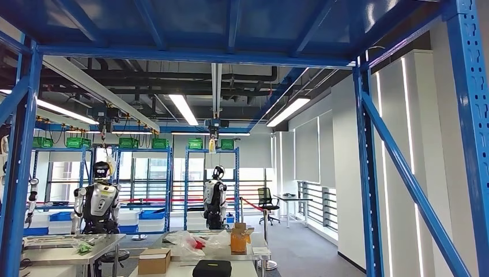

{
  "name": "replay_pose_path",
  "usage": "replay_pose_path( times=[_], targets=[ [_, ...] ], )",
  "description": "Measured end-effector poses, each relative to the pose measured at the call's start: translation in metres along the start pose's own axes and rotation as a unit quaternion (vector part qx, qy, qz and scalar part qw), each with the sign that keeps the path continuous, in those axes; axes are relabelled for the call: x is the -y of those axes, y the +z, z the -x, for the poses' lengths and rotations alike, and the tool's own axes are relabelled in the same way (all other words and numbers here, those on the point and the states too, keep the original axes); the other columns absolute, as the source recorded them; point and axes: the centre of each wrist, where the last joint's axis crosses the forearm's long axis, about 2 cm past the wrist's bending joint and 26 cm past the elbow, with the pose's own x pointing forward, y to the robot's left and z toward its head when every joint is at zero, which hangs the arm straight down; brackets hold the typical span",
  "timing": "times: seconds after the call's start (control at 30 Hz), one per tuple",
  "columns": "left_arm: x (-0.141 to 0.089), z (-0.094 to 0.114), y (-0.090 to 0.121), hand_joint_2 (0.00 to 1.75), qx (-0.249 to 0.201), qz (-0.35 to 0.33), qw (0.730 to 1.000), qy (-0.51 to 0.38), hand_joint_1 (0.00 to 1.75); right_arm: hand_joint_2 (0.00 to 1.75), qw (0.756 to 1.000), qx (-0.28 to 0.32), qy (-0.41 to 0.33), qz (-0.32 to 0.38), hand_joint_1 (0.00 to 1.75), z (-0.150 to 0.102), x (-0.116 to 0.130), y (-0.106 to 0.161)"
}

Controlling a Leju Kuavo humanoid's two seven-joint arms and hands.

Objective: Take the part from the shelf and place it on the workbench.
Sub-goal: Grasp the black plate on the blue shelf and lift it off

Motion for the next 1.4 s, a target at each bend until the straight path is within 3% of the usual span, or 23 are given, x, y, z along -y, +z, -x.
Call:
replay_pose_path(
  times=[0.03, 0.17, 0.47, 0.8, 1.07, 1.4],
  targets=[
    [0.0, 0.0, 0.0, 0.0, 0.0, 0.0, 1.0, 0.0, 0.0, 1.75, 1.0, 0.006, -0.004, 0.002, 0.0, -0.002, 0.003, 0.0],
    [0.001, 0.001, 0.0, 0.0, 0.001, 0.001, 1.0, 0.0, 0.0, 0.0, 0.999, 0.024, -0.023, 0.002, 0.0, -0.006, 0.009, 0.002],
    [0.003, 0.0, 0.0, 0.0, -0.002, -0.006, 1.0, -0.001, 0.0, 0.0, 1.0, 0.022, -0.018, 0.009, 0.0, -0.002, 0.006, 0.001],
    [0.003, 0.0, 0.0, 0.0, -0.001, -0.014, 1.0, -0.007, 0.0, 0.0, 0.995, -0.046, 0.012, -0.087, 0.0, 0.031, -0.028, -0.004],
    [0.004, 0.0, 0.0, 0.0, -0.004, -0.015, 1.0, -0.009, 0.0, 0.0, 0.989, -0.097, -0.001, -0.111, 0.0, 0.055, -0.051, -0.005],
    [0.004, -0.001, 0.0, 0.0, -0.005, -0.016, 1.0, -0.008, 0.0, 0.0, 0.983, -0.113, -0.016, -0.141, 0.0, 0.064, -0.064, -0.001]
  ],
)
